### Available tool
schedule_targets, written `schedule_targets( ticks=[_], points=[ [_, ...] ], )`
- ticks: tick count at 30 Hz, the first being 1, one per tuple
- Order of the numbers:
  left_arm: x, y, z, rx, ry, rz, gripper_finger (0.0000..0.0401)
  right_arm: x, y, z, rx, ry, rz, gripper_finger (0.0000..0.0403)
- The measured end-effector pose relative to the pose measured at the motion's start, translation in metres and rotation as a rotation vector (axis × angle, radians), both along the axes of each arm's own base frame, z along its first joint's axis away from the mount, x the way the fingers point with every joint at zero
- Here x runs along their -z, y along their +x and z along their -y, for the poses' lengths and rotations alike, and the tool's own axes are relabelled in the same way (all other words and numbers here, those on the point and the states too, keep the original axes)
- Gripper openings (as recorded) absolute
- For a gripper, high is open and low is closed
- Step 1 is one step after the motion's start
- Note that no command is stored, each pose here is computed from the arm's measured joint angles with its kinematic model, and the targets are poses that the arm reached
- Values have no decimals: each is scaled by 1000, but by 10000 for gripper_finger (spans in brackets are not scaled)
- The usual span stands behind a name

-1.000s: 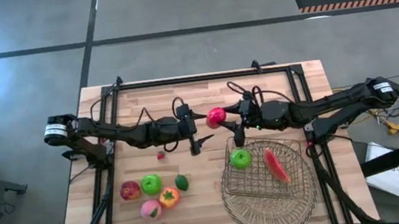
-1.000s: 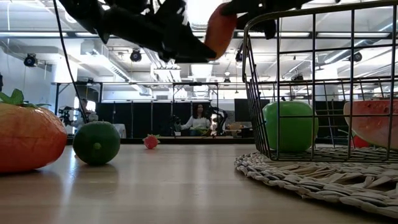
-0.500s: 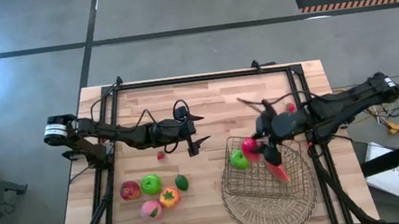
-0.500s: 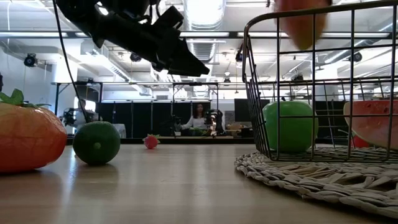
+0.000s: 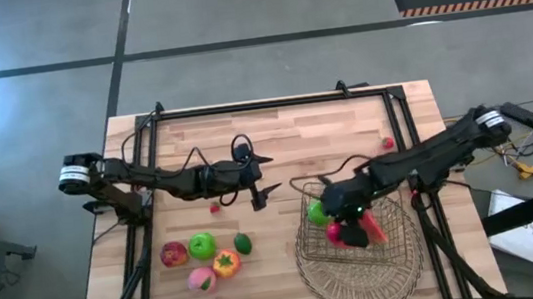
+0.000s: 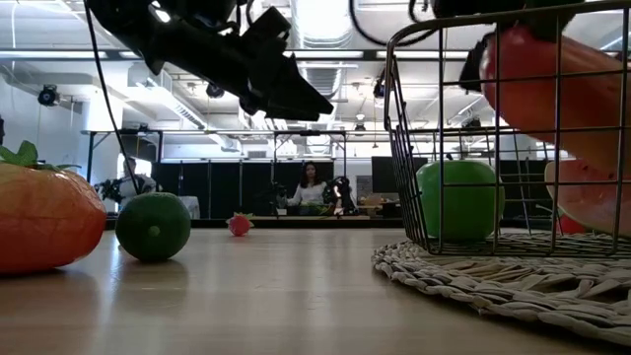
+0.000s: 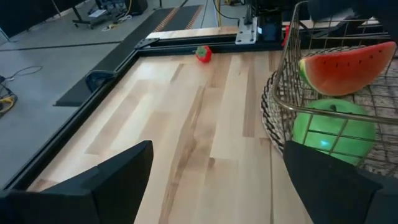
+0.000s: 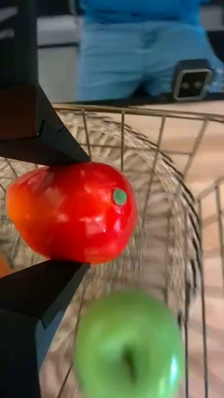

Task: Build produce basket
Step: Put the mango into the wire basket

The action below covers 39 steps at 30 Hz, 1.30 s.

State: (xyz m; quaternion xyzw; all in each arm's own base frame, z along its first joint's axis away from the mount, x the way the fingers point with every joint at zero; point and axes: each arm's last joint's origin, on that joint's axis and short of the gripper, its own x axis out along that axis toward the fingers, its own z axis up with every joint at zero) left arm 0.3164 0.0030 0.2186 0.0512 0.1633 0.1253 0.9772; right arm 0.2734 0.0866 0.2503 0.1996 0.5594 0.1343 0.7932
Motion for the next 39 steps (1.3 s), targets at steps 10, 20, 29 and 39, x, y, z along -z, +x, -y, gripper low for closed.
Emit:
schedule_targets(
  ticks=[10, 20, 29, 39],
  points=[
    [0, 0, 7, 14, -22, 7, 343, 37, 15, -3, -80, 34, -137, 222],
    [0, 0, 8, 18, -22, 7, 343, 40, 3, -1, -23, 38, -286, 261],
    [0, 0, 8, 18, -23, 7, 343, 45, -3, 2, 22, -1, -364, 279],
    [0, 0, 8, 17, -23, 8, 343, 34, -9, 4, 27, -15, -370, 285]
  ],
)
